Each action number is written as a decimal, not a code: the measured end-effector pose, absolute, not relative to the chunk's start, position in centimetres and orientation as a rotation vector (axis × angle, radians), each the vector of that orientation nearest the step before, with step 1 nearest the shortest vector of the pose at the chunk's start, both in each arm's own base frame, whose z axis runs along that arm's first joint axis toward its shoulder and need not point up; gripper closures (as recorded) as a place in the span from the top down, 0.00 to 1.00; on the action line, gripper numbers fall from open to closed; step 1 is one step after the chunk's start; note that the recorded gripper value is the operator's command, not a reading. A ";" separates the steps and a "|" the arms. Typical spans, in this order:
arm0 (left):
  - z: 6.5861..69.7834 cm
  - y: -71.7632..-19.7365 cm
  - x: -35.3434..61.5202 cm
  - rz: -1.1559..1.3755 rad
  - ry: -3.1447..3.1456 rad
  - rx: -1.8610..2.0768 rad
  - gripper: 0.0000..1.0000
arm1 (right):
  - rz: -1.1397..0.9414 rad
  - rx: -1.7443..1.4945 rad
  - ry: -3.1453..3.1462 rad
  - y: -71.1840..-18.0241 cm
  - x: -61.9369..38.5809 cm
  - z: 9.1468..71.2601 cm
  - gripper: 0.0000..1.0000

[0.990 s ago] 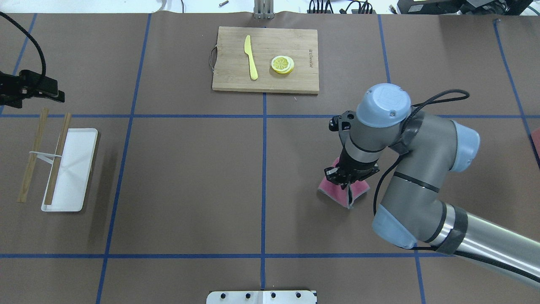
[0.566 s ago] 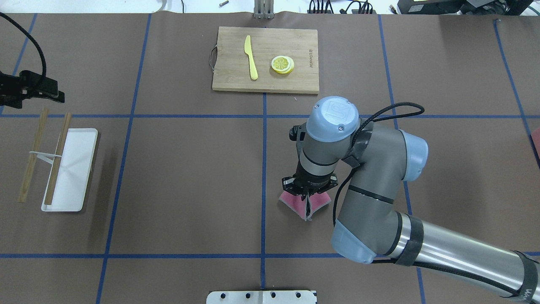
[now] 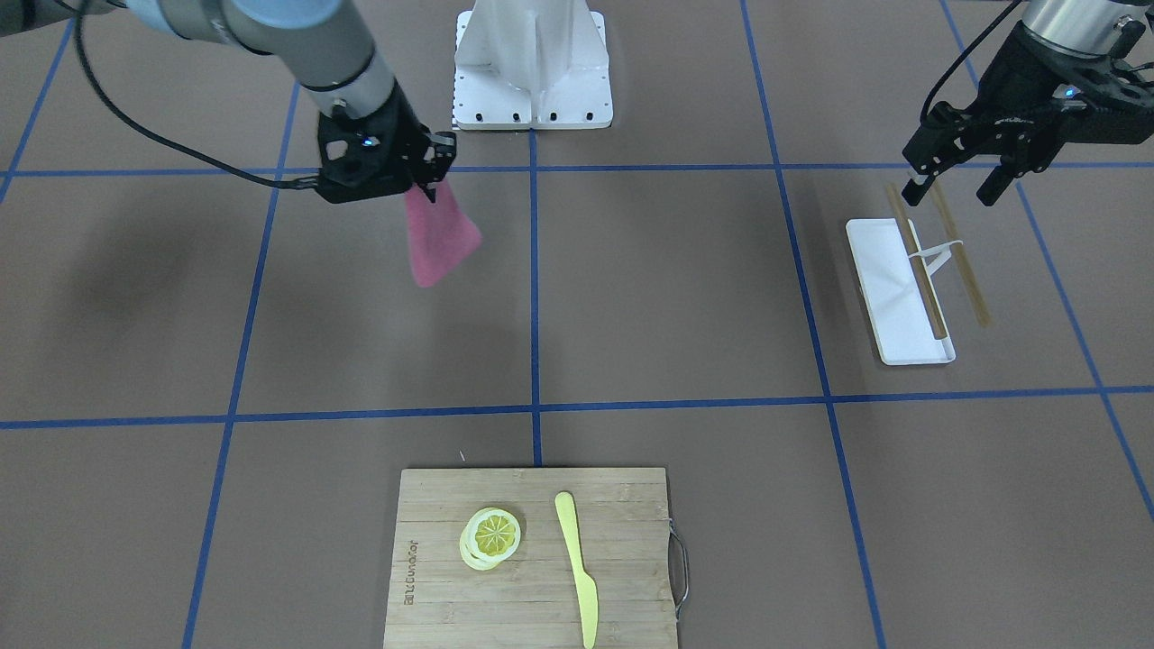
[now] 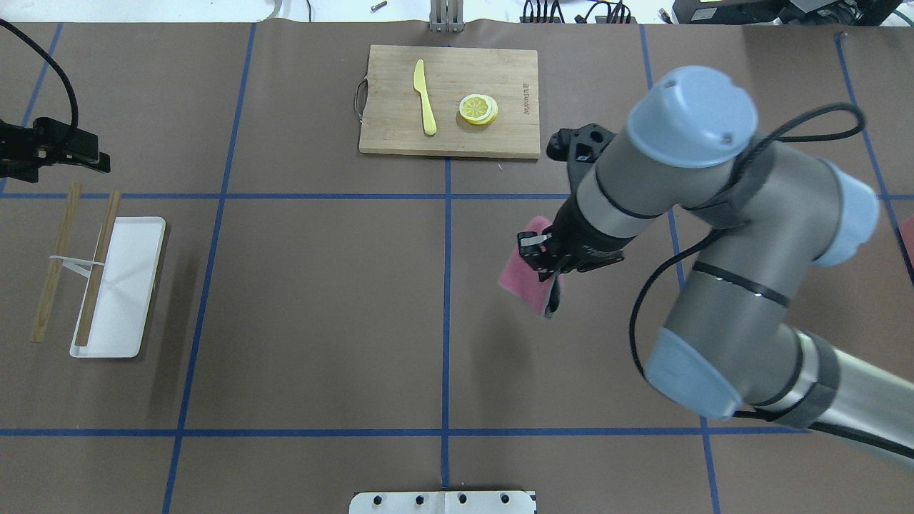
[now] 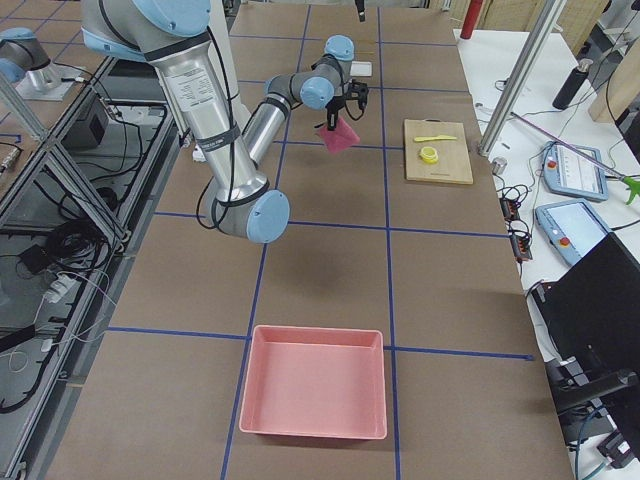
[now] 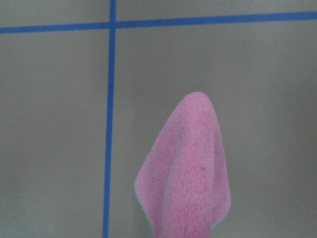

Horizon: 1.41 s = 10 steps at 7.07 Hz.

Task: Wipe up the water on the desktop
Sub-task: 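Lift the cloth and drop it into the pink bin with the right gripper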

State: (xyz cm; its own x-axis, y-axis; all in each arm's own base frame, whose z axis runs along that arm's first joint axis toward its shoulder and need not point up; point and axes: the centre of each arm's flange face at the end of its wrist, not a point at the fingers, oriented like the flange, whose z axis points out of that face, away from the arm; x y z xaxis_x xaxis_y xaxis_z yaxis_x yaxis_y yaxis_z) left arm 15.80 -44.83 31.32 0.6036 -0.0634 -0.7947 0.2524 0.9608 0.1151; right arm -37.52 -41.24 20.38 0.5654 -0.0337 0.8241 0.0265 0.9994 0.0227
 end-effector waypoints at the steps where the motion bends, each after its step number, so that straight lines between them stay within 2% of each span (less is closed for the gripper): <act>1: 31.5 -44.9 15.8 -0.182 0.904 0.224 0.97 | -0.055 0.065 -0.948 -42.2 -32.8 22.6 0.00; 4: 33.7 -44.9 15.1 -0.113 0.861 0.237 0.97 | -0.168 0.138 -0.838 -44.9 -17.3 34.9 0.00; 7: 37.9 -45.6 12.5 0.002 0.783 0.266 0.97 | -0.257 0.167 -0.718 -42.2 -2.5 47.7 0.00; 10: 44.5 -45.2 7.1 0.062 0.836 0.181 0.98 | -0.344 0.144 -0.648 -40.0 8.0 60.1 0.00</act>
